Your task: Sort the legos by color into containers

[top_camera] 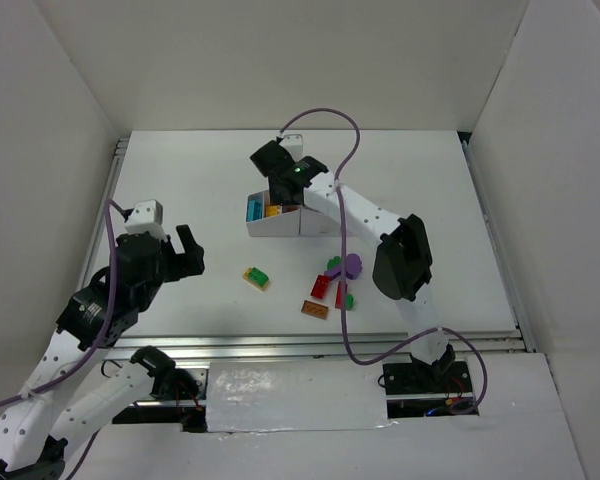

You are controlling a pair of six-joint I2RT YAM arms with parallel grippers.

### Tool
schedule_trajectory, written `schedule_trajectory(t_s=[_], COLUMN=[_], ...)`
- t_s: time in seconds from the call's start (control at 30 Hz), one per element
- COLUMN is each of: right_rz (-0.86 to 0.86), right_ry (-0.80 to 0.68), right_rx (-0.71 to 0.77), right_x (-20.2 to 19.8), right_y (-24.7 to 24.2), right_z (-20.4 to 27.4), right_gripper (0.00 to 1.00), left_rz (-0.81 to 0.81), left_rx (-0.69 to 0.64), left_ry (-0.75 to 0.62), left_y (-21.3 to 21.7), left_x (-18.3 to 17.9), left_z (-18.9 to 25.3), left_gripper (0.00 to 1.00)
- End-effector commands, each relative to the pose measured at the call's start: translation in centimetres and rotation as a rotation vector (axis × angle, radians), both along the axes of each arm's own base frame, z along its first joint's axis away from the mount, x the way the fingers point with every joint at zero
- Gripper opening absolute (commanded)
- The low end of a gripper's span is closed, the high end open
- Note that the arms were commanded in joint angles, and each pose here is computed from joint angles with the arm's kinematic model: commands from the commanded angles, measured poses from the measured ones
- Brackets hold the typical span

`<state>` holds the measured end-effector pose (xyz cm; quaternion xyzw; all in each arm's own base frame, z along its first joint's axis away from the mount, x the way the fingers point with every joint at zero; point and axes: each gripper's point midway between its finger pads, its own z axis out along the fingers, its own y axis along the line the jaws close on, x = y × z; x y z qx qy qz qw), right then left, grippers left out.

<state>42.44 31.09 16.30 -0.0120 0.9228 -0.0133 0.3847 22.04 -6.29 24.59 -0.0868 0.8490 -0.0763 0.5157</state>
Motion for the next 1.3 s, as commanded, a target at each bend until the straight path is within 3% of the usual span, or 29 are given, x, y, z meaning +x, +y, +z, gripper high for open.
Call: schedule_trajectory(t_s=[0.0,0.17,0.3,0.33,0.37,0.43,0.57,0.9,1.1,1.27], right_rz=[-0.01,0.094,0.377,0.471,0.585,0.694,0.757,0.606,0.69,0.665], right_ry=[-0.081,-0.129,-0.037,-0.082,0.005,0.038,0.178,0.285,0.306,0.33], right_rx=[0.067,0.178,0.211,0.252,0.255,0.296,0.306,0.097,0.033,-0.014], right_x=[-0.4,-5.0,-12.0,-13.5,-16.2,-19.3,-24.3,-25.3,-25.4,-24.6], right_y=[0.2,0.3,0.2,0.1,0.1,-0.7,-2.9,-5.2,-3.7,-3.5], right_z=[4.5,10.0,7.4,9.1,5.8,5.1,-0.7,-9.7,-10.9,-11.7], right_gripper=[0.57,0.6,0.68,0.69,0.71,0.71,0.75,0.74,0.75,0.76], left_rz=[-0.015,-0.006,0.025,0.026,0.024,0.023,0.026,0.008,-0.006,-0.012], left_rx=[-0.007,-0.004,-0.011,-0.017,-0.019,-0.019,-0.009,-0.007,0.002,-0.001], left_ry=[-0.05,-0.046,-0.065,-0.071,-0.074,-0.073,-0.054,-0.041,-0.022,-0.028], left_y=[-0.2,-0.1,0.5,0.6,0.6,0.5,0.5,0.0,-0.3,-0.4], left_x=[0.5,0.5,0.3,0.2,0.2,0.2,0.4,0.6,0.8,0.7], left_z=[1.1,1.1,1.4,1.5,1.5,1.5,1.2,0.8,0.3,0.5], left_gripper=[1.0,1.0,1.0,0.99,0.99,1.0,0.99,1.0,1.0,1.0])
